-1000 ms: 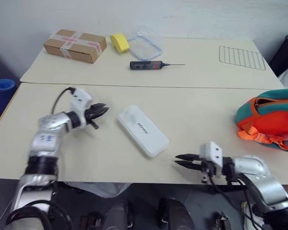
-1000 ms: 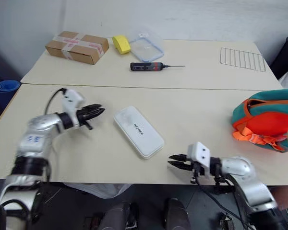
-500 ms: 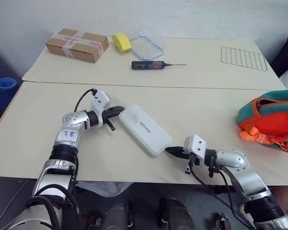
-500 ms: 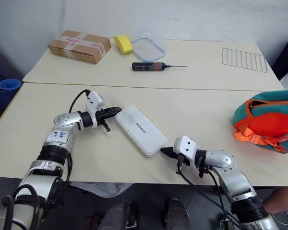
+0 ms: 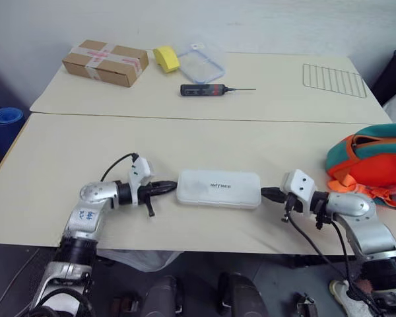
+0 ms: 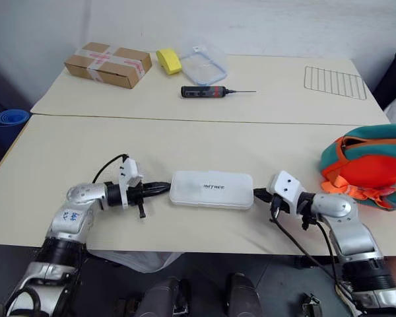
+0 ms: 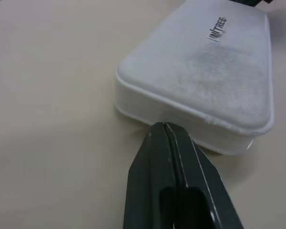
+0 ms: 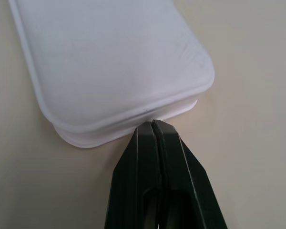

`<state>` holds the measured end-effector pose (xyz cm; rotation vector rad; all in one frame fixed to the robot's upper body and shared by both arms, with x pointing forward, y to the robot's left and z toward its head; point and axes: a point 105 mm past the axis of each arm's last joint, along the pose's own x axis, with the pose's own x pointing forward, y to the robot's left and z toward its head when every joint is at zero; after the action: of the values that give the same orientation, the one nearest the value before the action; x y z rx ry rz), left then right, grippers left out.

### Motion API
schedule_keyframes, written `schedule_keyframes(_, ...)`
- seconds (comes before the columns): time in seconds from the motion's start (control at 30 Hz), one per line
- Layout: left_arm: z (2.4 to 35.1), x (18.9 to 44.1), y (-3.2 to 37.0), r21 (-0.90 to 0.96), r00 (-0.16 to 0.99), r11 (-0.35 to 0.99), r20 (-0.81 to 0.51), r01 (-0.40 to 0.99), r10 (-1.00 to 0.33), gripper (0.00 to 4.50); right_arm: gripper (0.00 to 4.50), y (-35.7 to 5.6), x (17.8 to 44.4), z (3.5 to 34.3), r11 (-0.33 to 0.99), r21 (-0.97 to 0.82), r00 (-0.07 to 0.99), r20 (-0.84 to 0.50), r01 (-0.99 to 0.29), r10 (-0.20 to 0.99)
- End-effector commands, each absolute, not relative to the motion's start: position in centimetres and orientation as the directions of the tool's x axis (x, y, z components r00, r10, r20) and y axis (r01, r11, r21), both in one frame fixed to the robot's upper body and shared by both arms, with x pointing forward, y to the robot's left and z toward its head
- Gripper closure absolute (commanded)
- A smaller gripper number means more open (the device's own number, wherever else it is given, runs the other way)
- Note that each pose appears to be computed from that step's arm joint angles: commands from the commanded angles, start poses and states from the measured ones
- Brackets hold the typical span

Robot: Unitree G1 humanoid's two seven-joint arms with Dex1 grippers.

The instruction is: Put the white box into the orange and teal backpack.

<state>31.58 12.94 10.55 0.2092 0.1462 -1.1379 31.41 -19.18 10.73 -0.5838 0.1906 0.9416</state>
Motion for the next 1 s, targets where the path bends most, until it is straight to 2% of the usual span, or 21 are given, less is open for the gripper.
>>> schedule_keyframes(0.03,12.1,30.8,13.3,0.069,0.453,0.449,-0.201,0.891,-0.869,4.49,4.50,-21.4,32.0,11.4,0.449,-0.440,0.621,-0.431,-0.778,0.655)
schedule_keyframes(0.13,11.8,30.4,15.2,-0.100,0.500,0.534,-0.243,0.839,-0.831,3.93,4.50,-22.3,32.1,11.2,0.457,-0.433,0.626,-0.451,-0.777,0.636)
schedule_keyframes(0.2,11.5,30.4,16.2,-0.311,0.518,0.594,-0.298,0.742,-0.802,3.33,4.50,-22.3,32.1,11.2,0.452,-0.427,0.618,-0.457,-0.783,0.639)
schedule_keyframes(0.27,11.8,29.1,16.2,-0.549,0.421,0.545,-0.347,0.634,-0.838,2.74,4.50,-22.2,32.0,11.1,0.438,-0.421,0.604,-0.469,-0.794,0.644)
schedule_keyframes(0.33,12.5,28.4,15.9,-0.692,0.354,0.482,-0.334,0.537,-0.874,2.11,4.50,-22.2,32.0,11.0,0.426,-0.420,0.594,-0.477,-0.802,0.648)
schedule_keyframes(0.47,11.9,29.9,15.9,-0.812,0.365,0.446,-0.312,0.377,-0.877,0.90,4.50,-21.9,32.0,10.9,0.391,-0.425,0.571,-0.495,-0.817,0.655)
schedule_keyframes(0.53,11.8,29.9,14.9,-0.838,0.307,0.405,-0.302,0.366,-0.902,0.31,4.50,-21.6,32.1,10.9,0.380,-0.424,0.562,-0.499,-0.822,0.659)
schedule_keyframes(0.73,10.2,30.5,12.2,-0.828,0.205,0.454,-0.406,0.331,-0.891,0.31,4.50,-20.6,32.8,10.9,0.370,-0.424,0.553,-0.486,-0.827,0.677)
schedule_keyframes(0.87,10.7,31.6,9.3,-0.859,0.187,0.401,-0.357,0.319,-0.915,0.31,4.50,-19.3,33.1,10.5,0.339,-0.434,0.533,-0.482,-0.835,0.696)
schedule_keyframes(1.0,10.7,32.1,8.0,-0.873,0.191,0.386,-0.341,0.300,-0.920,0.31,4.50,-18.1,33.3,10.5,0.333,-0.440,0.528,-0.460,-0.834,0.714)
